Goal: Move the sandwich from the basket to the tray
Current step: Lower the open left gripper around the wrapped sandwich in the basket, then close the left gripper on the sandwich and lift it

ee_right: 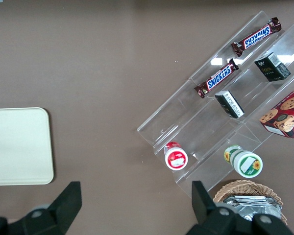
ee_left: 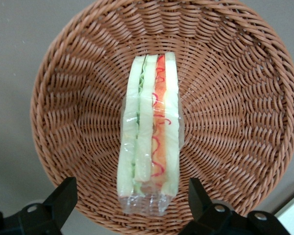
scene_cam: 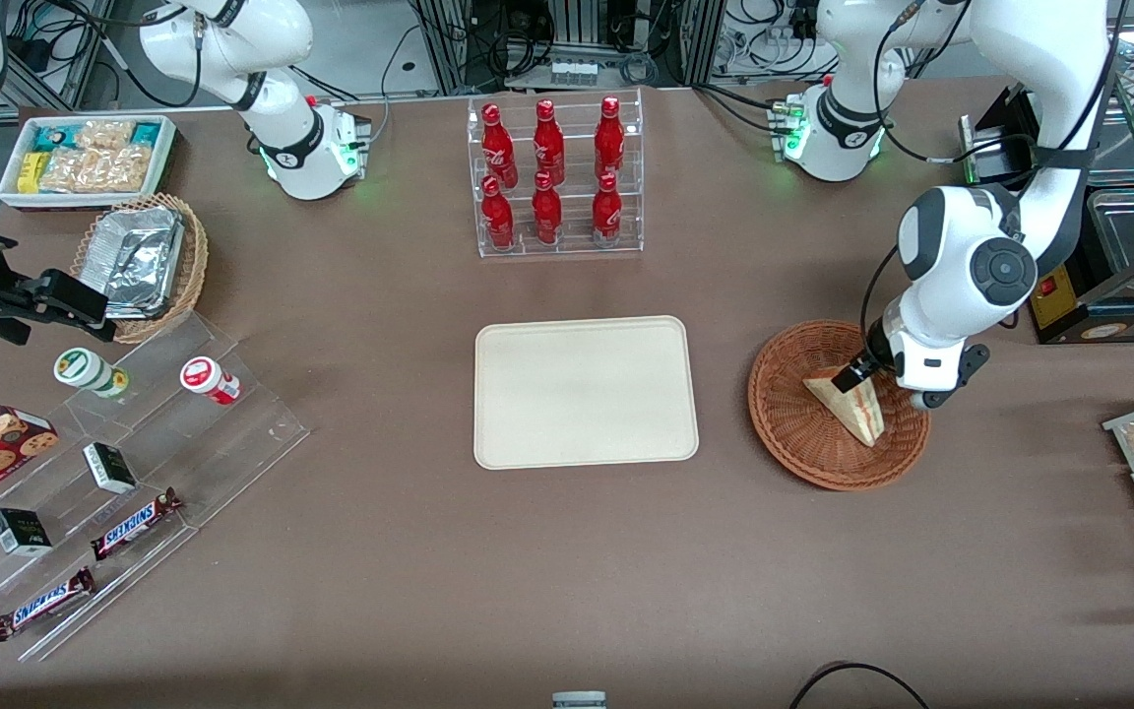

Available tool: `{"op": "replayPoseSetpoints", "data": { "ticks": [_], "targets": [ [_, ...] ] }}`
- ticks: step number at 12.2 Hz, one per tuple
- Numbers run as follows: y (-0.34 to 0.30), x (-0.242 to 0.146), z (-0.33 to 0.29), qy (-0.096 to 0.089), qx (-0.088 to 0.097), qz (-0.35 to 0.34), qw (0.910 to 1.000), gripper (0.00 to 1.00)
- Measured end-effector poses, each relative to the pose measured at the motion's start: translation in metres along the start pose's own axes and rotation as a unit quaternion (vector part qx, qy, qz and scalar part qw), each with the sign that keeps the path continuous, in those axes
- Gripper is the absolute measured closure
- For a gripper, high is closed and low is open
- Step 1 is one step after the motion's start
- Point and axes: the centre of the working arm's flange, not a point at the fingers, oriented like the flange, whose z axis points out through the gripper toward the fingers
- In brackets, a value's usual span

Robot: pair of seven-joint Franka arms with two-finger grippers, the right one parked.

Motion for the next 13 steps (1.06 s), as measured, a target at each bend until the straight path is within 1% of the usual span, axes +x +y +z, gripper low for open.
{"op": "replayPoseSetpoints", "data": {
  "ticks": [4,8,11,12,13],
  "targets": [
    [0.01,0.001,0.012,-0.008,0.004,-0.011,0.9999,0.0],
    [0.014,0.005,0.021,-0.006,-0.001,-0.012,0.9999,0.0],
    [0.015,0.006,0.024,-0.006,-0.002,-0.012,0.9999,0.06],
    [0.015,0.006,0.026,-0.006,-0.001,-0.011,0.9999,0.17],
    [0.015,0.006,0.027,-0.007,0.0,-0.011,0.9999,0.3]
  ]
}}
